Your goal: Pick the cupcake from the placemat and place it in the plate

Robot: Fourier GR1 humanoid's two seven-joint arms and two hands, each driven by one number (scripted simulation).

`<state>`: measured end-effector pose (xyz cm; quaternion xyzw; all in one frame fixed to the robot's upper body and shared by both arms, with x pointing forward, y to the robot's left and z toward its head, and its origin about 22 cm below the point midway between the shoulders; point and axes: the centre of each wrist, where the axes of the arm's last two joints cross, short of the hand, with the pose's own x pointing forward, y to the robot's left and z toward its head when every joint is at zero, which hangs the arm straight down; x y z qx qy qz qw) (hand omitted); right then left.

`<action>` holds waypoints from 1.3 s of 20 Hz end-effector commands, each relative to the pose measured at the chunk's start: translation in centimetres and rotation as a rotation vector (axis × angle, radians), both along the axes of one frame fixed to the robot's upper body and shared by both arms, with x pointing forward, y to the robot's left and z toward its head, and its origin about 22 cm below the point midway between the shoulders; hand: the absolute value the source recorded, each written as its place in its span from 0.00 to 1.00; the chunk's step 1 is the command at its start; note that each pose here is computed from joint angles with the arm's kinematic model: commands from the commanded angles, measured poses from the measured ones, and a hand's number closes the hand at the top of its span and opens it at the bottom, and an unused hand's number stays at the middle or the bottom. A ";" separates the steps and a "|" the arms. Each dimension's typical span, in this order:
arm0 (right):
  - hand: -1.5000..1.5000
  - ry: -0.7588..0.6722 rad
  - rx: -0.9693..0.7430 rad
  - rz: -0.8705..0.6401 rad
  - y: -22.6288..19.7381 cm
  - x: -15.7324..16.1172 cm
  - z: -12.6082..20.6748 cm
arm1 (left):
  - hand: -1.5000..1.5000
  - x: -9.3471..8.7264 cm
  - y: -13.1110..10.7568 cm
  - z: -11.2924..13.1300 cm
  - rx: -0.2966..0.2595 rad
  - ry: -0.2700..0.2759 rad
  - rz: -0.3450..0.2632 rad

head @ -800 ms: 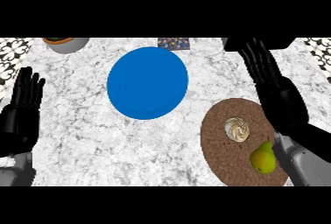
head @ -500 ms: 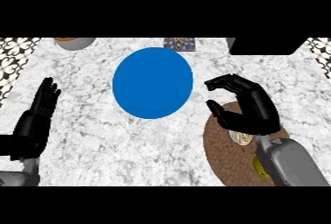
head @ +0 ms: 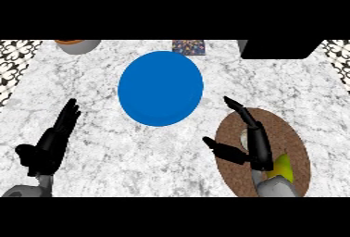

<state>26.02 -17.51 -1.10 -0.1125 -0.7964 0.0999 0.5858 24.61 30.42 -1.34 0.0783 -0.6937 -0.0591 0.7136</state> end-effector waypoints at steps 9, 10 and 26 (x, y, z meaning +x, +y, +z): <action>0.00 0.014 -0.285 -0.230 -5.8 -6.2 1.4 | 0.50 0.6 1.3 0.2 -0.002 0.019 -0.005; 0.00 0.040 -0.335 -0.215 -6.3 -5.4 2.4 | 0.50 1.0 -1.2 -1.0 -0.004 0.032 -0.003; 0.00 0.558 -0.721 -0.152 -5.4 -5.5 6.5 | 0.50 -0.1 -0.8 -0.7 -0.001 0.024 -0.011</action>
